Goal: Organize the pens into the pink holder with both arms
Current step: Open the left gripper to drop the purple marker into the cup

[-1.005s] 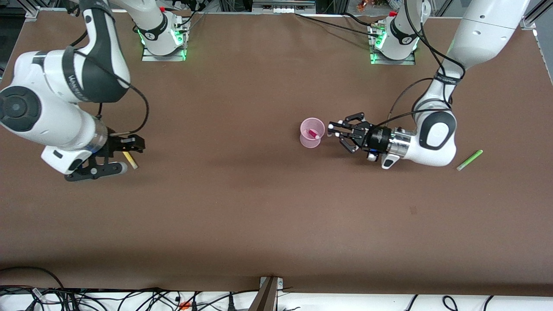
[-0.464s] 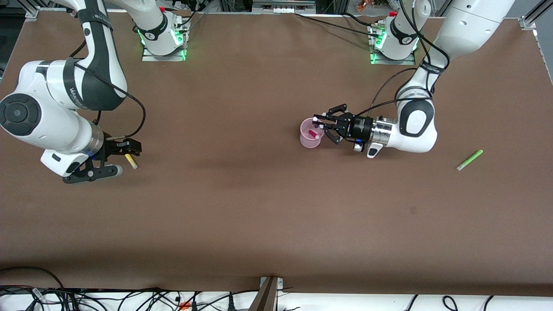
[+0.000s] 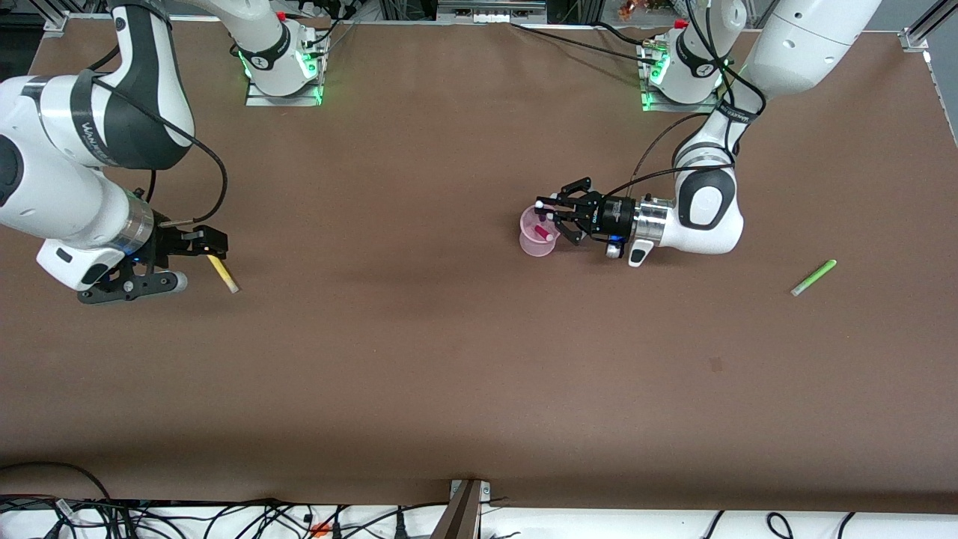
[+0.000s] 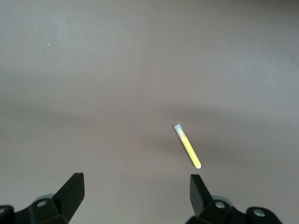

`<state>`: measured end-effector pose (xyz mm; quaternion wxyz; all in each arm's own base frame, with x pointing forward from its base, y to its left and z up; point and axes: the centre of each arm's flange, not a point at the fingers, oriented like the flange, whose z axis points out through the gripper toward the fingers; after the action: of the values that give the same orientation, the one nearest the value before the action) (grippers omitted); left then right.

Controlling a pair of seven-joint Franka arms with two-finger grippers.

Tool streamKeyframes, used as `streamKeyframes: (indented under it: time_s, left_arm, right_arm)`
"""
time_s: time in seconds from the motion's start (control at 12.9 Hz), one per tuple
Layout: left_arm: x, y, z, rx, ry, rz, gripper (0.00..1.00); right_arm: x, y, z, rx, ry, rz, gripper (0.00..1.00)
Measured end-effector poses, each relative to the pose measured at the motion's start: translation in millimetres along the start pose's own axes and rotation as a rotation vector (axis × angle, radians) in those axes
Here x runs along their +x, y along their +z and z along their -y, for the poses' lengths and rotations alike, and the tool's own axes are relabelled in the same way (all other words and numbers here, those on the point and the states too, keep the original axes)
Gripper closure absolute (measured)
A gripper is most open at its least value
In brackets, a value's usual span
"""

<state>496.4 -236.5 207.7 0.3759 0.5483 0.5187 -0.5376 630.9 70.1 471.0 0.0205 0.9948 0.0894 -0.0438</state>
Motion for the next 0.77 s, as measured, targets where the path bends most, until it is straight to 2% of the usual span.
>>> streamKeyframes:
  time_s: [0.15, 0.23, 0.54, 0.77]
  left_arm:
    - [10, 5, 2, 0.004, 0.025, -0.006, 0.81]
    - [16, 6, 2, 0.004, 0.033, -0.006, 0.75]
    - [11, -12, -5, -0.015, 0.067, -0.019, 0.34]
    - [-27, -56, -16, -0.009, 0.124, -0.107, 0.01]
  right_arm:
    - [-1, -1, -11, 0.001, 0.014, -0.001, 0.00]
    - [-2, 0, -17, 0.004, 0.016, 0.001, 0.00]
    - [-7, -9, -34, -0.018, -0.012, -0.009, 0.00]
    - [-20, -36, -55, -0.029, 0.004, -0.051, 0.00]
